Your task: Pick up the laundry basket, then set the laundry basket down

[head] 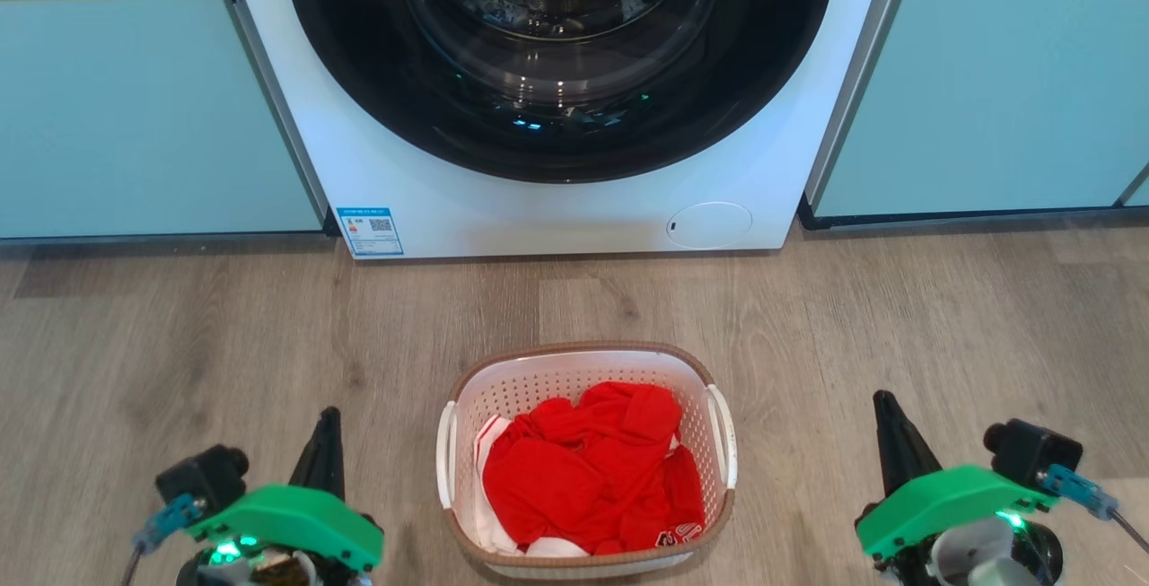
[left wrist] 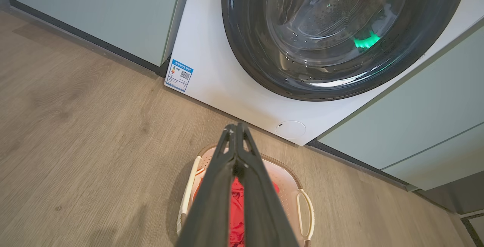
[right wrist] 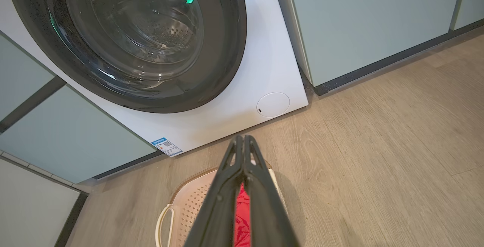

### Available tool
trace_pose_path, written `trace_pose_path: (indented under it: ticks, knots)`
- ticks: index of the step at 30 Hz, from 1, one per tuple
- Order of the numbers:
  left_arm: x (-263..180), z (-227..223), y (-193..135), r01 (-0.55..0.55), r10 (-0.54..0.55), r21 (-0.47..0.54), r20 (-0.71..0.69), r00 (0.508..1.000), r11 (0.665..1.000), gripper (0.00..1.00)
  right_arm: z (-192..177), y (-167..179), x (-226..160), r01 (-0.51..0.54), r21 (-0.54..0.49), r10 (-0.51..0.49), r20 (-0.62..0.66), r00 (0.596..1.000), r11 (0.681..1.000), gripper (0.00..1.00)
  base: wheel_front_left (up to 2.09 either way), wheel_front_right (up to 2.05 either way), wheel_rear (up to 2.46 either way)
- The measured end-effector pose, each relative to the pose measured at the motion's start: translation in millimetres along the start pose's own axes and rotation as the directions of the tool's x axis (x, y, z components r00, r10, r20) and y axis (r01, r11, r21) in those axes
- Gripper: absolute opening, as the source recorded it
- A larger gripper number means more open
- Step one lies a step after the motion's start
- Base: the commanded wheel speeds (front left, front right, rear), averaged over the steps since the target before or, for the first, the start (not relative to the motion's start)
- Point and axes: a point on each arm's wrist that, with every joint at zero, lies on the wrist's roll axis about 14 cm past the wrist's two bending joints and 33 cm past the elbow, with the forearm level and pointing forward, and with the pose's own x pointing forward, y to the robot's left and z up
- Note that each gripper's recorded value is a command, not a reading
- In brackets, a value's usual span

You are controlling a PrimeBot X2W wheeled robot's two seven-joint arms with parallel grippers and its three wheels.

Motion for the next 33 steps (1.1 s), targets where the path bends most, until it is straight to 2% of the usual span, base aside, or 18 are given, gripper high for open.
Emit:
trace_pose_path:
  ticks: [16, 33]
  knots:
    - [2, 1, 8, -0.031, 0.029, -0.169, -0.018, 0.999, 0.985, 0.00, 4, -11, 1, 0.045, 0.168, -0.046, 0.003, 0.999, 0.985, 0.00, 0.00, 0.00, 0.00]
    - [8, 12, 11, -0.032, 0.031, -0.353, -0.008, 0.999, 0.935, 0.00, 15, -20, 5, 0.070, 0.351, -0.081, 0.017, 0.997, 0.934, 0.00, 0.00, 0.00, 0.00]
